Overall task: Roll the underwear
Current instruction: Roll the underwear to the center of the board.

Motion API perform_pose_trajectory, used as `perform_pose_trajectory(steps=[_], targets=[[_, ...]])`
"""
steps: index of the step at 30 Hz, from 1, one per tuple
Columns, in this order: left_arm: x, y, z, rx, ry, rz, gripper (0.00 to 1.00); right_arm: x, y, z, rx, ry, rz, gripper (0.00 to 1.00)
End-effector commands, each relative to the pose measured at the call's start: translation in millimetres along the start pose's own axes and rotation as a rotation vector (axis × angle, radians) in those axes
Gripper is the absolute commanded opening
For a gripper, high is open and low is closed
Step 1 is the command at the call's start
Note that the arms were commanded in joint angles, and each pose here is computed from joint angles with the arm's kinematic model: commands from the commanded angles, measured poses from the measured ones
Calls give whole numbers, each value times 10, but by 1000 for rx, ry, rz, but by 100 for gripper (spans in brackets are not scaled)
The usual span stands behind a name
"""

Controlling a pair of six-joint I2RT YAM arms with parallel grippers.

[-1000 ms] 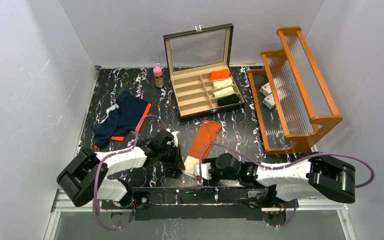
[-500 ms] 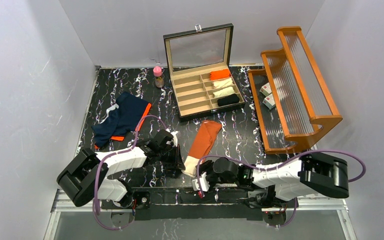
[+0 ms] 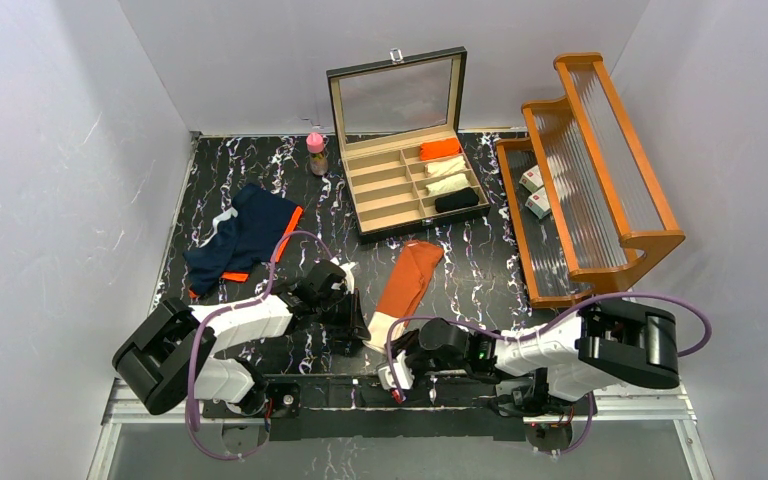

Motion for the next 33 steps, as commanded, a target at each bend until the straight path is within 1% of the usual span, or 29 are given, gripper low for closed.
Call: perform_pose_trajectory(steps=[1,4,9,12,14,15,20,24,26,29,31,33], targets=[[-6,201,546,-35,-221,42,0,47,35,100,20,-35,13,36],[-7,197,544,-37,-221,40,0,56,64,113,19,-32,27,31],[-18,194,551,-39,-224,34,0,39,97,133,38,-29,46,21],[-22,192,545,-37,-222,32,0,38,117,149,64,-25,59,12],[-25,185,536,-37,-220,28,0,42,135,151,90,-18,70,4],[-27,185,535,-37,-220,28,0,43,147,147,108,-12,73,2],[-38,176,521,-45,-213,16,0,44,129,54,212,31,44,1],[-64,150,423,-59,-169,-2,0,1,42,-110,333,87,-43,1],[-98,109,367,-63,-155,-26,9,-26,-14,-162,404,94,-97,1],[-152,39,296,-65,-143,-63,28,-69,-80,-205,490,116,-159,1],[-164,12,261,-67,-133,-76,36,-93,-112,-227,553,139,-189,1],[-167,-14,237,-64,-130,-83,46,-109,-138,-231,600,148,-211,1]])
Point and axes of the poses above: each gripper's point midway between its finger pads, its own x axis out along the fingers, its own z axis along the line the jaws close on, y = z × x, the point moved 3 cm from there along -x, back along the fingers, and after that the axes turned 14 degrees about -x, right-handed, at the moved point
